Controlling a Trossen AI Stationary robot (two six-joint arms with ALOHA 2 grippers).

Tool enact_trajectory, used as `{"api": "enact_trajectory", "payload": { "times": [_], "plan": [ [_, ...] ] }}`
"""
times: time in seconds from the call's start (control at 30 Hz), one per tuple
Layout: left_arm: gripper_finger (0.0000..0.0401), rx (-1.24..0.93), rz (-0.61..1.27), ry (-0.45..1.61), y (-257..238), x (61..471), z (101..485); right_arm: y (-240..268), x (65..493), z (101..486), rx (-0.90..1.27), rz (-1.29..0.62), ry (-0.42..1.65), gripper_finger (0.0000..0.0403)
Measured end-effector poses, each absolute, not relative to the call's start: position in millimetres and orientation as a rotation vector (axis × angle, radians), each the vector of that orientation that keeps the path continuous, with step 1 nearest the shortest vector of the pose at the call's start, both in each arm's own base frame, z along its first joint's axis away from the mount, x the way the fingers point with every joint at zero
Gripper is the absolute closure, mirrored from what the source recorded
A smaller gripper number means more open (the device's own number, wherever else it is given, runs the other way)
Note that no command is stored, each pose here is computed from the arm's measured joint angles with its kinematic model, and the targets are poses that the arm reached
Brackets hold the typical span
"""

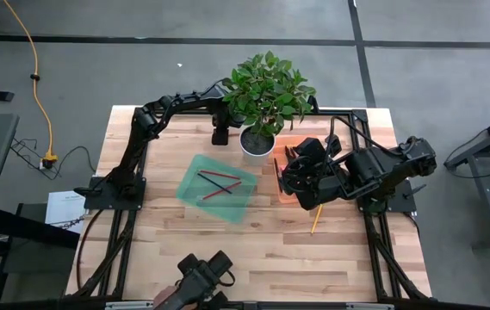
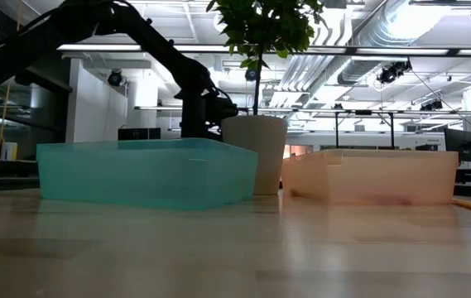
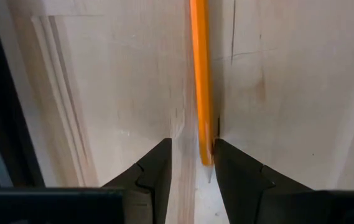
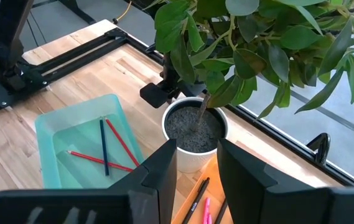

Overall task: Sort pens & pencils
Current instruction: Put the orange pencil into the blue bin

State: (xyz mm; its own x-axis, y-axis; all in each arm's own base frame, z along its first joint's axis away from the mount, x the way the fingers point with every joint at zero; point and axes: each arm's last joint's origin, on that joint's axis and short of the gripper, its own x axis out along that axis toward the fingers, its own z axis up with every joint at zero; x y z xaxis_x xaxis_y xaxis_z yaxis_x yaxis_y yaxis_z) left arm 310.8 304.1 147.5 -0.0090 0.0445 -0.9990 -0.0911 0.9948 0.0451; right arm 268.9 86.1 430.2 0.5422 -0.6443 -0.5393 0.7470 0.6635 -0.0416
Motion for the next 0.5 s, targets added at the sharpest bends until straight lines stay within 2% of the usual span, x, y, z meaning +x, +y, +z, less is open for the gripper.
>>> {"api": "enact_trajectory", "payload": {
  "times": [0.5],
  "plan": [
    [0.0295, -0.081, 0.070, 1.530, 303.0, 311.9, 147.5, 86.2, 268.9, 430.2, 0.207, -0.834, 0.551, 0.0295]
  ]
}}
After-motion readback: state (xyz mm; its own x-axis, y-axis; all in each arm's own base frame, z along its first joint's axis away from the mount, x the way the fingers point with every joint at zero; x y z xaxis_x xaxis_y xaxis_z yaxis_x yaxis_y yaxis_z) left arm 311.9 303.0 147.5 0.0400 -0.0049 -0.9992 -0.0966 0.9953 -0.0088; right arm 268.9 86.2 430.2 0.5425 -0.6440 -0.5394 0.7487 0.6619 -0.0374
